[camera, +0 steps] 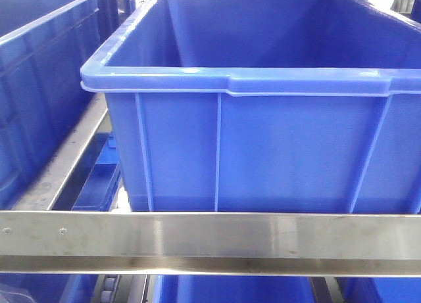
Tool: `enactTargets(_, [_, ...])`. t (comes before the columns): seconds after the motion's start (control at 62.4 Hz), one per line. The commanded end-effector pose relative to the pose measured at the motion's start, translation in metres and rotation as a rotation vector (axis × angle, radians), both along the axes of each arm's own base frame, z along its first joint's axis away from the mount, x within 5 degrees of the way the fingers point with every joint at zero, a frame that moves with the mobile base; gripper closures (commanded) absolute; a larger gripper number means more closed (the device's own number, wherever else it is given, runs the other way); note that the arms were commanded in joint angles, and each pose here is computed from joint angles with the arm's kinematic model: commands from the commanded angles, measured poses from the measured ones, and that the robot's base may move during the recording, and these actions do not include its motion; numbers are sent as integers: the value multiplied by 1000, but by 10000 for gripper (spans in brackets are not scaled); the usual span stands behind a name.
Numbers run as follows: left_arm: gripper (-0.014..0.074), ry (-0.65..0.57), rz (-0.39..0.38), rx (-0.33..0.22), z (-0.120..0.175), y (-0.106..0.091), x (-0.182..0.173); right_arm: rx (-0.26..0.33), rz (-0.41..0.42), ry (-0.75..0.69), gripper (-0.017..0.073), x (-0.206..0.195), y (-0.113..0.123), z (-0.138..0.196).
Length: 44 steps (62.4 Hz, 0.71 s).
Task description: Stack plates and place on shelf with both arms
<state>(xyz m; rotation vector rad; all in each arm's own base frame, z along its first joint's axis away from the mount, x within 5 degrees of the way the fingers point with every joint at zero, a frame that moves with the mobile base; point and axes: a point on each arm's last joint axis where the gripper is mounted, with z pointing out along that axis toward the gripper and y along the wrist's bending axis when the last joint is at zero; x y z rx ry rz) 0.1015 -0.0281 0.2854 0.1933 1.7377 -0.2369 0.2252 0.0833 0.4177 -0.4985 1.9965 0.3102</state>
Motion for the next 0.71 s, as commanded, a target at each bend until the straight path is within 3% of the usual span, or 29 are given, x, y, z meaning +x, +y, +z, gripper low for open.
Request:
enactTargets(0.0, [510, -115, 12, -37, 19, 1, 2, 45, -12, -137, 503, -32, -10, 23])
enactTargets(0.385, [510, -115, 12, -37, 19, 1, 2, 129, -84, -344, 503, -132, -45, -45])
enactTargets(0.689, [510, -115, 12, -37, 19, 1, 2, 223, -146, -580, 503, -176, -64, -89])
